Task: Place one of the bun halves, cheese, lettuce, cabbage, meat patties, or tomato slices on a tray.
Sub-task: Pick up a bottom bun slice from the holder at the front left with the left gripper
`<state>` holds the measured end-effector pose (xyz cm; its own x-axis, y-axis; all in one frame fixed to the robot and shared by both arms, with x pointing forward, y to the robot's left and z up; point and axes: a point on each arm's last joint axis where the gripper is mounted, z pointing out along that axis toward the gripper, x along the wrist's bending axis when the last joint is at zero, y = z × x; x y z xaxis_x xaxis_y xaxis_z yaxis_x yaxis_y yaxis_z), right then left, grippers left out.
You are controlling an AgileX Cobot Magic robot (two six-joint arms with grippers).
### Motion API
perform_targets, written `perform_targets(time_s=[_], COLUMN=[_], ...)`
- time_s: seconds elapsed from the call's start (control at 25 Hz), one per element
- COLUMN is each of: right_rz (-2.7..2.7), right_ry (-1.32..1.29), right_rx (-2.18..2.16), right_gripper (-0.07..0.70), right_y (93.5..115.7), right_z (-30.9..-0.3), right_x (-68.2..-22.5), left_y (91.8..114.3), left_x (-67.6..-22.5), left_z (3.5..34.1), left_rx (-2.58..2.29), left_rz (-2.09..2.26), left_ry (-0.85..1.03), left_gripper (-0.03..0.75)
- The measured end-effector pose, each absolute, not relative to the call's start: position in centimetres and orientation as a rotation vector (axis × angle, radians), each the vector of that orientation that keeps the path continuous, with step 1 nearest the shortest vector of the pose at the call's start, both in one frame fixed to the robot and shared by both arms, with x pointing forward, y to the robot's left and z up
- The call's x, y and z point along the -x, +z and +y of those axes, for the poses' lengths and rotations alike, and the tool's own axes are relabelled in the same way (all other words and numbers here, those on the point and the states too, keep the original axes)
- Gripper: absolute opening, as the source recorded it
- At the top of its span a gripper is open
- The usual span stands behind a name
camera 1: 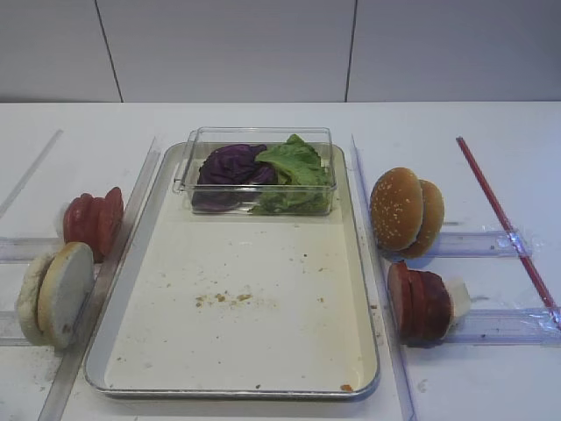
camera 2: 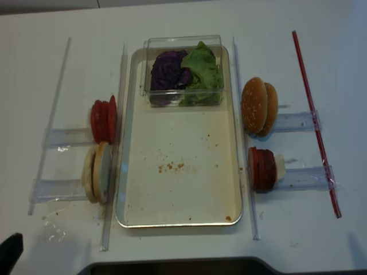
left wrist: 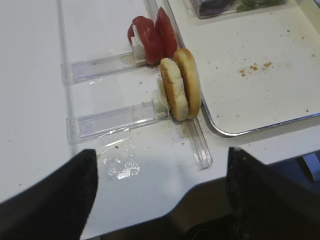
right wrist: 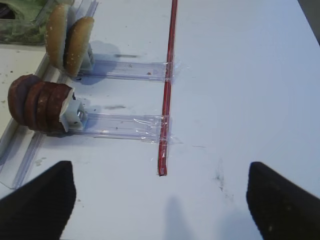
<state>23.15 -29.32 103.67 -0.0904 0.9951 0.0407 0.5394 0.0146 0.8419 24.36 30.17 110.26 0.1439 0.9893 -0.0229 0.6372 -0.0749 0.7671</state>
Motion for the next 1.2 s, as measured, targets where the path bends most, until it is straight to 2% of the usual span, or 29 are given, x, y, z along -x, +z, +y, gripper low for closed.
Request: perform_targets(time_s=[0.2, 0.36, 0.56, 0.88, 1.2], right_rz=[1.692, 1.692, 1.692, 1.674, 1.673], right_ry=[0.968, 0.968, 0.968, 0.963, 0.959], right_rx=[-1.580, -1.580, -1.580, -1.598, -1.597], right_gripper=[0.692, 0.692, 0.692, 0.692, 0.692], right_y=[103.7, 103.7, 103.7, 103.7, 103.7], right_z=[-29.3, -29.3, -29.3, -29.4, -29.5], right_x=[-23.2, -23.2, -23.2, -23.2, -23.2], left_y=[112.1, 112.8, 113.2, 113.4, 113.1], left_x=[-26.3, -28.3, -30.9, -35.2, -39.2], left_z=[29.7, 28.9, 27.8, 26.3, 24.8], left_rx=[-1.845, -1.930, -1.999, -2.072, -2.123], left_rz=[1.545, 1.534, 1.570, 1.652, 1.724], left_ry=[0.639, 0.575, 0.494, 0.414, 0.341], left_gripper=[0.456, 0.436, 0.424, 0.353, 0.345])
